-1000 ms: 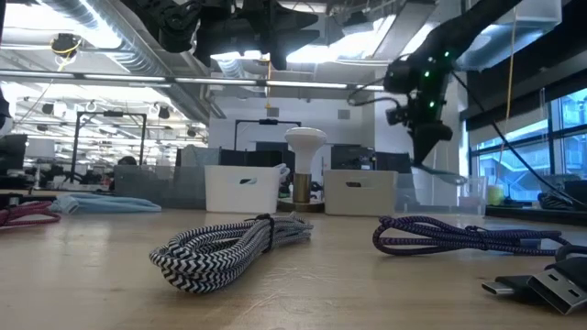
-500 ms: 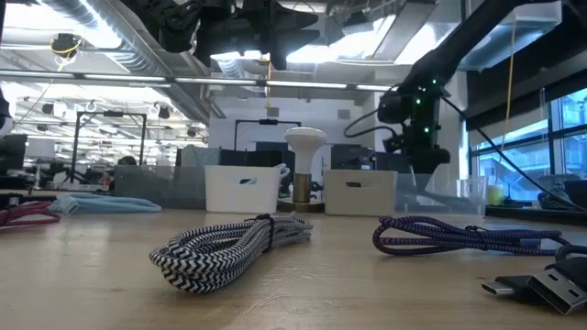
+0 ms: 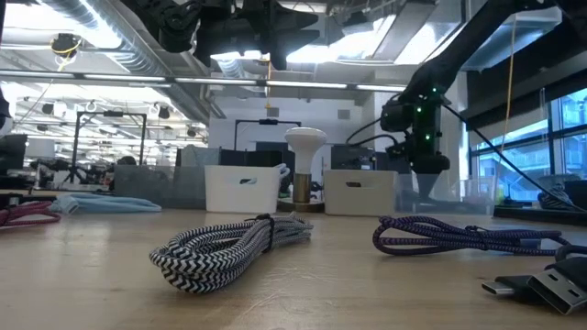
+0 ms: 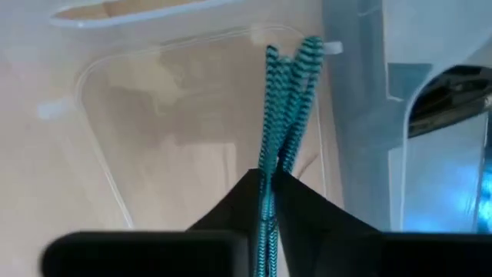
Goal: Pick & Place USB Port
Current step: Put the blue charger cable into the transparent bin, then put the white HDMI cable into the black bin
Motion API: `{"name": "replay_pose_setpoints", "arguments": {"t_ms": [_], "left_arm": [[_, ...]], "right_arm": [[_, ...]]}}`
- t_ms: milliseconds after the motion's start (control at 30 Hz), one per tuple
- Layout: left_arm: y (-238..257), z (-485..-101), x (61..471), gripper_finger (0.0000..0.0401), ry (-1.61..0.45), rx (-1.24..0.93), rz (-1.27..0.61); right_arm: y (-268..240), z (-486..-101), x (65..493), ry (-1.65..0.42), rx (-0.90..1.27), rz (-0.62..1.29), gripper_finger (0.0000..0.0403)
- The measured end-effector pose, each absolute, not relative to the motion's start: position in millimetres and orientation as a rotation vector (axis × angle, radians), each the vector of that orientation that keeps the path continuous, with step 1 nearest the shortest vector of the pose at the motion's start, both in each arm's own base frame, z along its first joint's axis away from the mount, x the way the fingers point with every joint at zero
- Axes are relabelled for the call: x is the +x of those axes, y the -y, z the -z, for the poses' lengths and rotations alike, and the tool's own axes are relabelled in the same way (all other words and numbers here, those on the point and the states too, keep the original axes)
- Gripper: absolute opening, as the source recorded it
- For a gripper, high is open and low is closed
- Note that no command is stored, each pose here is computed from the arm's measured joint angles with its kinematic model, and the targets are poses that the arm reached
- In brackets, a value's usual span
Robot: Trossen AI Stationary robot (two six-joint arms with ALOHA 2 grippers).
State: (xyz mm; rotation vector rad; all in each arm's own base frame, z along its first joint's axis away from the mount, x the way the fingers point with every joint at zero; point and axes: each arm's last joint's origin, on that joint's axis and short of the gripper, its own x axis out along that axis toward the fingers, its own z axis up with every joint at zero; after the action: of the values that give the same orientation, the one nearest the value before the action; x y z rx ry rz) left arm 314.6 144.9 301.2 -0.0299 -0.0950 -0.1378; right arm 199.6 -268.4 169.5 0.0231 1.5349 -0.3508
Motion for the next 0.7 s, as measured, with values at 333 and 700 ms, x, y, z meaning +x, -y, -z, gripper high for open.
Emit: {"name": "replay_pose_setpoints", "arguments": {"t_ms": [333, 700], "left_arm": [[-144.9, -301.2, 314.6, 0.0197, 0.095, -0.03, 0.138], [-144.9, -301.2, 314.6, 0.0198, 0.095, -0.03, 0.138]], "right_arm": [[266.2, -172.9, 196.4, -1.596, 0.076, 0.397, 0.012], [218.6, -278.2, 202.4, -1.389, 0.3, 0.315, 0.0107]]}}
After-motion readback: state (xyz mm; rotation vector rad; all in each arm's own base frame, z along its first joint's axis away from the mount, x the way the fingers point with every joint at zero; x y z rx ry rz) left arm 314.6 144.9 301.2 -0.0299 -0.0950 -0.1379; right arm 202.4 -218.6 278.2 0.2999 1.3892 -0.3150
